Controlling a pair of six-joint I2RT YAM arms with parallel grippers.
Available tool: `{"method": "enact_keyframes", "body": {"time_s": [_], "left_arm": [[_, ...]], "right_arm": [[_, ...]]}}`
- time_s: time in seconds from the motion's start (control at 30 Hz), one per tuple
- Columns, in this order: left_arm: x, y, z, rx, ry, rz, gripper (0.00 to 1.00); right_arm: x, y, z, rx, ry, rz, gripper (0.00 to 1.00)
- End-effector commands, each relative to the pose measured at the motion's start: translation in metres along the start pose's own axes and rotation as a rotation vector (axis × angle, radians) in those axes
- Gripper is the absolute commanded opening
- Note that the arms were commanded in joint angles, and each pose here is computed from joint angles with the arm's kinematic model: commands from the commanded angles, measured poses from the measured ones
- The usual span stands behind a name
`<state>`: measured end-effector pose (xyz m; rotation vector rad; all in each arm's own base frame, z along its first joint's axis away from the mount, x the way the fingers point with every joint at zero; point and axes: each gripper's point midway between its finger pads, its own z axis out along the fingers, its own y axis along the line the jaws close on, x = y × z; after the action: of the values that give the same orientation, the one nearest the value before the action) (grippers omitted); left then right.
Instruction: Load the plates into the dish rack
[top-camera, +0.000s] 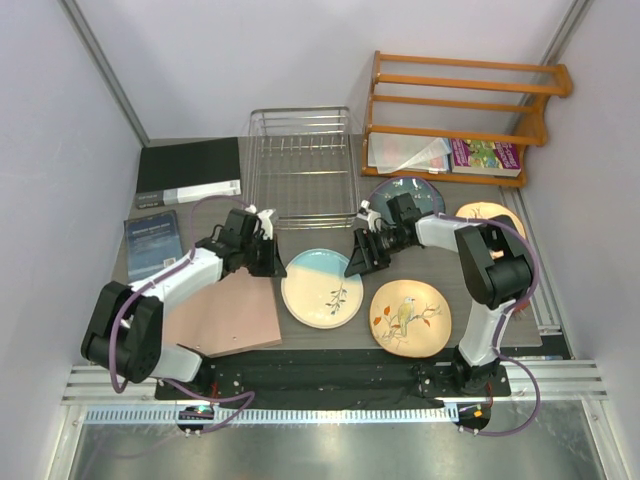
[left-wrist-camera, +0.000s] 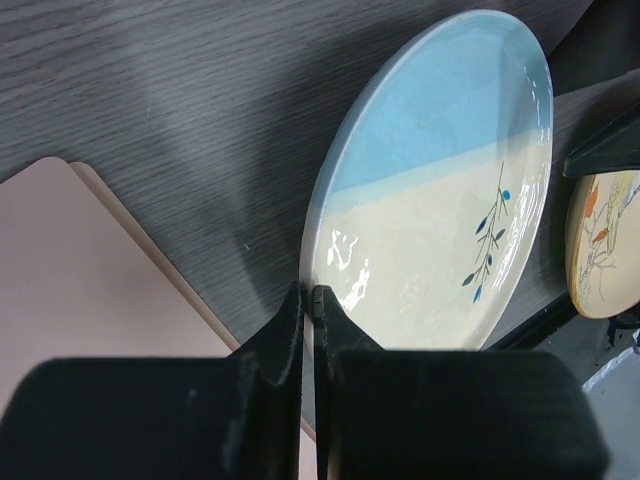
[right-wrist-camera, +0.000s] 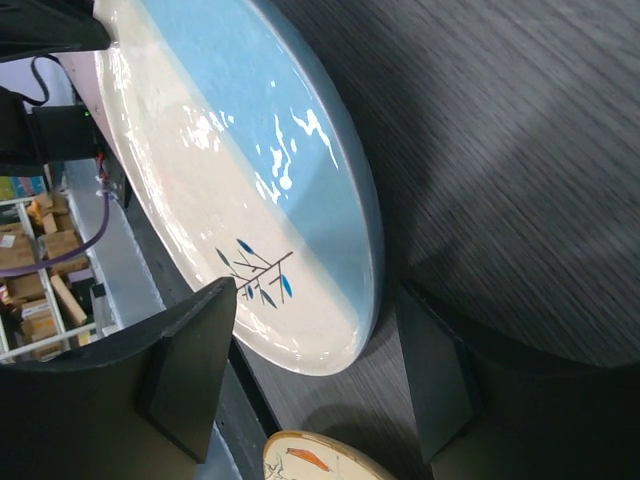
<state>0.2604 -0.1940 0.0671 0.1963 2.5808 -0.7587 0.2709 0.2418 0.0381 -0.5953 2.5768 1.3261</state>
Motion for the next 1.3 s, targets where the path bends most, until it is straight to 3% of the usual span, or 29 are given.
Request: {"method": "enact_keyframes", "body": {"time_s": [0.0,0.63,1.27], "left_arm": [[-0.031,-0.012,-0.005,0.041,-0.089,0.069,0.0],[-0.023,-0.002,0.007,0.0,-0.065,0.04,0.0],[-0.039,-0.02,0.014,0.084,-0.098,0.004,0.0]], "right_arm": [[0.016,-0.003,0.013,-0.036,0.068,0.021,0.69],[-0.022,0.061,-0.026,-0.137,-0.07,-0.072,0.48],[-0.025,0.066,-0.01,-0.162,-0.053,-0.059,0.44]]}}
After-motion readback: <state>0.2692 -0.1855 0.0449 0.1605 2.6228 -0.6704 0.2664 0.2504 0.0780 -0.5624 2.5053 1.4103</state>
